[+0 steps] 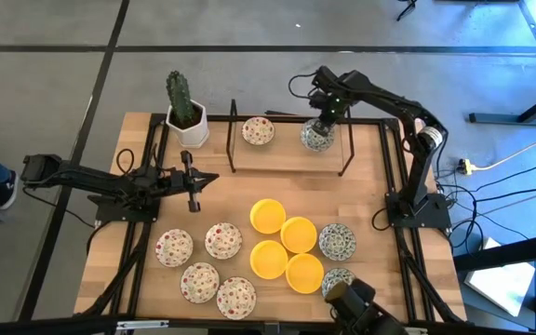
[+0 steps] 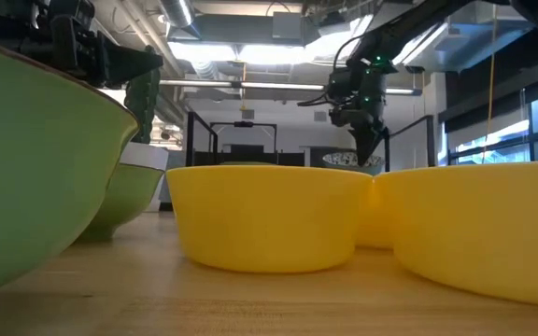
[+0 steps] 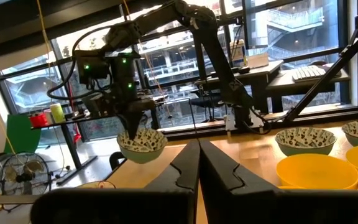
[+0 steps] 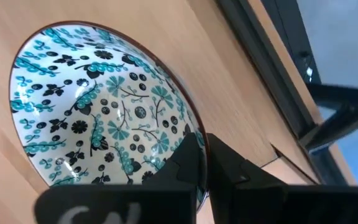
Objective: Pick & Place Mini bowls
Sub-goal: Put the top blue bowl on the shelf
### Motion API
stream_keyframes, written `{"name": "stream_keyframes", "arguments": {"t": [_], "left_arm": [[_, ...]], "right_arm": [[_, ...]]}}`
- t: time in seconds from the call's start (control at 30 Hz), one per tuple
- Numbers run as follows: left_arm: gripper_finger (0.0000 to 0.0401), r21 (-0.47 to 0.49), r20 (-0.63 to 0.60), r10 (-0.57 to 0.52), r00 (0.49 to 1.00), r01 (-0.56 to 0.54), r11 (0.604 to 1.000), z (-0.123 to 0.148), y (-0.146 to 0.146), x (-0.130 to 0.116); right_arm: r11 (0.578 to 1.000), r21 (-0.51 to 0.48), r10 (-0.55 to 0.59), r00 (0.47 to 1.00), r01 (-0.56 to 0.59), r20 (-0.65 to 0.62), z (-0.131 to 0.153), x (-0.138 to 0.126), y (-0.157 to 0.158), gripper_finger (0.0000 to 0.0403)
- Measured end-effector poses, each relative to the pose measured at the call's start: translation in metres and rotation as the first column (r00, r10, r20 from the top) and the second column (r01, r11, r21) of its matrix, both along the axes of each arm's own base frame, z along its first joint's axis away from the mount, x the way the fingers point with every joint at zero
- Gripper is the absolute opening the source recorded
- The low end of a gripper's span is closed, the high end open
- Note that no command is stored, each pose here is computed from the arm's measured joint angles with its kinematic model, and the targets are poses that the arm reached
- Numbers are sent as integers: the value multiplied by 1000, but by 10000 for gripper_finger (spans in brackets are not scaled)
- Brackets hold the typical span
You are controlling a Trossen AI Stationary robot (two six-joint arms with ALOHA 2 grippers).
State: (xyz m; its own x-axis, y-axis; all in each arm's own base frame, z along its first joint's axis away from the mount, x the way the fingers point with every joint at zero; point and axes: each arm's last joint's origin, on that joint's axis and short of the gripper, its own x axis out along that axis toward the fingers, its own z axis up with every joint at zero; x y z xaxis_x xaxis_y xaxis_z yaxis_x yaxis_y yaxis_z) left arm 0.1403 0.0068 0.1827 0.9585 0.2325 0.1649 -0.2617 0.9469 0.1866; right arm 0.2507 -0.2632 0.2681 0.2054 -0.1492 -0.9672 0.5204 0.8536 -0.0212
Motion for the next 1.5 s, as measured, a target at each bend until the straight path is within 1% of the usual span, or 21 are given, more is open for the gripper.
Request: {"name": "stream_keyframes", "arguments": {"t": [0.17,0.33,0.47,0.57,0.73,0.93,1.03,1.23,1.37,1.5], "left_arm": [[2,1,0,0,1000,0,1000,0,0,0],[5,15,-4,3,1000,-2,1000,0,0,0],[2,15,-4,2,1000,-2,1000,0,0,0],[4,16,-4,3,1000,-3,1000,0,0,0],[3,18,-4,3,1000,-3,1000,0,0,0],[5,18,-4,4,1000,-4,1000,0,0,0],[5,18,-5,4,1000,-4,1000,0,0,0],[4,18,-5,4,1000,-4,1000,0,0,0],[5,18,-5,4,1000,-4,1000,0,0,0],[2,18,-5,4,1000,-4,1000,0,0,0]], "right_arm": [[990,-28,138,990,-137,25,0,13,8,14],[950,-49,308,951,-308,-1,0,22,19,14],[926,-49,374,927,-374,-23,0,23,23,14],[923,-33,383,923,-384,-37,-4,23,22,13],[924,22,383,922,-382,-56,-16,21,15,13],[929,38,370,927,-368,-56,-24,21,8,15],[938,5,346,935,-346,-76,-26,21,4,34],[949,-42,306,946,-312,-112,-28,22,0,87],[960,-112,236,958,-255,-161,-27,23,-4,113],[961,-124,224,958,-247,-178,-26,22,-5,133]]}}
